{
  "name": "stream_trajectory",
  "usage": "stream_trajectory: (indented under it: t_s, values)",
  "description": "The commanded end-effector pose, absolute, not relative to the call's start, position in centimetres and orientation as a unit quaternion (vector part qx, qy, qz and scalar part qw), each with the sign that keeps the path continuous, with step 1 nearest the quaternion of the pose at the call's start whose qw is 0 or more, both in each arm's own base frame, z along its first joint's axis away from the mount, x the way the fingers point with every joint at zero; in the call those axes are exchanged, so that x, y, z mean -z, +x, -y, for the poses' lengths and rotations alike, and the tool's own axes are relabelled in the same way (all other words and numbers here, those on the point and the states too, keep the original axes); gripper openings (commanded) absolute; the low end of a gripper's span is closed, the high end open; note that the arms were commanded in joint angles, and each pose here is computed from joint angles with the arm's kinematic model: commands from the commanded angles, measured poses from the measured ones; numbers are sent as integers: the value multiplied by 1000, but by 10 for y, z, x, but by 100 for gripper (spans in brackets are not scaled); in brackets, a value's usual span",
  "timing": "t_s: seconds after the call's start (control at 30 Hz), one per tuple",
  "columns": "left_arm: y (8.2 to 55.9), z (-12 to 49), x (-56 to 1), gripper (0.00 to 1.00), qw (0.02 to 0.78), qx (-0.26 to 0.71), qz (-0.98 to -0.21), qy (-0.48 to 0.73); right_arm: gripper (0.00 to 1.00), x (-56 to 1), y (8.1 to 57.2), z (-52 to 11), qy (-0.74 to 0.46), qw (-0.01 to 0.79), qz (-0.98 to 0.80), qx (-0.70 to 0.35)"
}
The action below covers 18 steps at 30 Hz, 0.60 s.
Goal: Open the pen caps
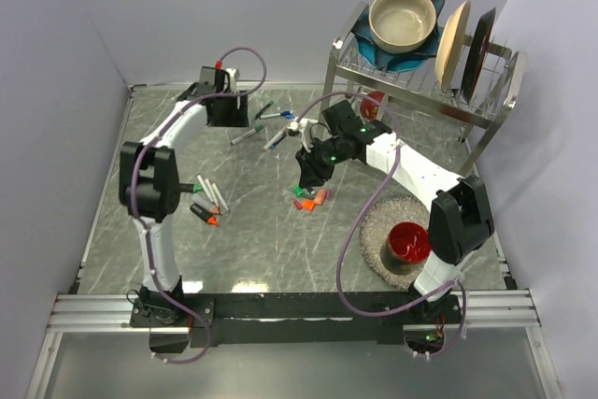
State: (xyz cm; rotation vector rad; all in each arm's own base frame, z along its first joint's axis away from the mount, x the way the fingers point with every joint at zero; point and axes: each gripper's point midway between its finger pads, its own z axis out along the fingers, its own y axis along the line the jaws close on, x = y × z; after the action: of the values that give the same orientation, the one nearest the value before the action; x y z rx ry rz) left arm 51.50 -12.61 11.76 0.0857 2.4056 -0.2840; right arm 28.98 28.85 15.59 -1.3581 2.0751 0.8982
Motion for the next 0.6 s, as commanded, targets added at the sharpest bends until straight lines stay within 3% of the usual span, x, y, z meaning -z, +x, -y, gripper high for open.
stream_trajectory:
  t_s: [0.0, 0.2, 0.57]
  values:
    - [536, 107, -114, 70, 342, 32, -937, 64, 40, -178, 290, -283, -501, 275, -746, -342]
    - [548, 120, -76, 53, 311, 44, -946, 77, 40, -176, 291, -283, -499, 271, -748, -344]
    - [544, 134, -40, 45, 280, 41, -953, 108, 40, -176, 292, -282, -498, 269, -749, -343]
